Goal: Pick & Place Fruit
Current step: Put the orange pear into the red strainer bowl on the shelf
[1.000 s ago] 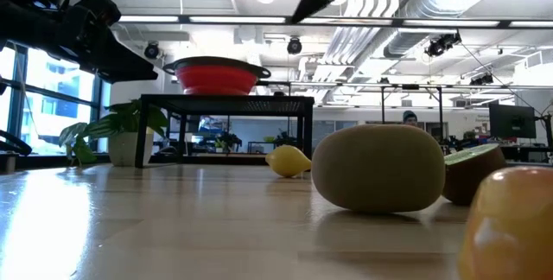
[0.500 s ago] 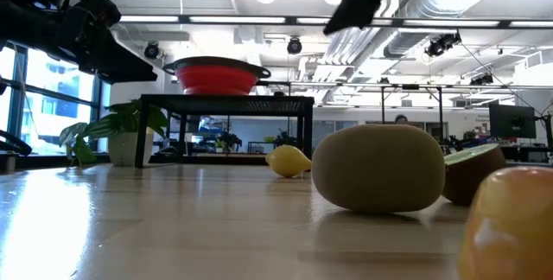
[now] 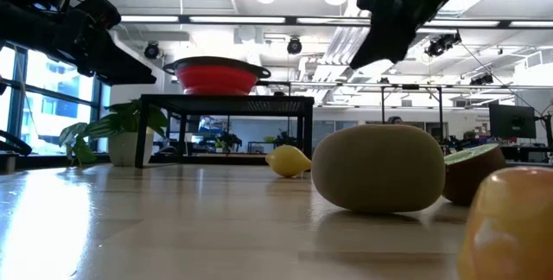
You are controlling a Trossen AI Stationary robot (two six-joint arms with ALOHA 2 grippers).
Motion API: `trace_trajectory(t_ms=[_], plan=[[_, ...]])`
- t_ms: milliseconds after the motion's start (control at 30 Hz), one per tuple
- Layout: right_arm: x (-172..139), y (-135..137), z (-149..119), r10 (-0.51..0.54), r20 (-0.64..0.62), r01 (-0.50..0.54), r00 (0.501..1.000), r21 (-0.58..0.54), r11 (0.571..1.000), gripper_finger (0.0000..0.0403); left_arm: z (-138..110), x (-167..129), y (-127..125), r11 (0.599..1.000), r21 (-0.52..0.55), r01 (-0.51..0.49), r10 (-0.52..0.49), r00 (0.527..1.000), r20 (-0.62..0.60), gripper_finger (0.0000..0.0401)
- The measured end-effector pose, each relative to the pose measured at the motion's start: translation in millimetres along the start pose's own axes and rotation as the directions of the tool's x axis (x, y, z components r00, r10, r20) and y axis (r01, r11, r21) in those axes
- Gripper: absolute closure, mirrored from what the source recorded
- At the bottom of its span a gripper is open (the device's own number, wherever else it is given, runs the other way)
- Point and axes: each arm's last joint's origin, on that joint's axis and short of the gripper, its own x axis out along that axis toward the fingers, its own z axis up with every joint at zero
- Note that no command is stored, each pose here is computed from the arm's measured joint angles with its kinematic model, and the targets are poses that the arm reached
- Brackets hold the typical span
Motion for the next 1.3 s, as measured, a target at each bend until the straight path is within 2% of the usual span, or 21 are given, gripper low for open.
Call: trace_trajectory(t_ms=[233, 367, 600, 800, 1000, 1200, 1300], plan=[[-1, 9, -10, 0.012, -0.076, -0.008, 0.997, 0.053, 0.999, 0.0401, 0, 0, 0, 1.0, 0.0, -0.001, 0.001, 1.0, 0.0, 0.0173], [-2, 11, -20, 0.012, -0.18, 0.016, 0.984, 0.155, 0.988, 0.0401, 0, 0, 0, 1.0, 0.0, -0.003, 0.003, 1.0, 0.001, 0.0173], [-10, 14, -44, 0.033, -0.422, 0.106, 0.906, 0.301, 0.948, 0.0401, 0, 0, 0, 1.0, 0.0, -0.003, 0.003, 1.0, 0.001, 0.0173], [-17, 19, -56, 0.059, -0.547, 0.17, 0.835, 0.359, 0.918, 0.0401, 0, 0, 0, 1.0, 0.0, -0.003, 0.003, 1.0, 0.001, 0.0173], [-18, 26, -59, 0.096, -0.565, 0.138, 0.82, 0.357, 0.924, 0.0401, 0, 0, 0, 1.0, 0.0, -0.002, 0.002, 1.0, 0.001, 0.0173], [-20, 36, -62, 0.143, -0.582, -0.006, 0.8, 0.23, 0.973, 0.0401, 0, 0, 0, 1.0, 0.0, -0.001, 0.001, 1.0, 0.001, 0.0173], [-21, 41, -64, 0.137, -0.584, -0.024, 0.8, 0.197, 0.98, 0.0401, 0, 0, 0, 1.0, 0.0, 0.002, -0.002, 1.0, 0.001, 0.0173]])
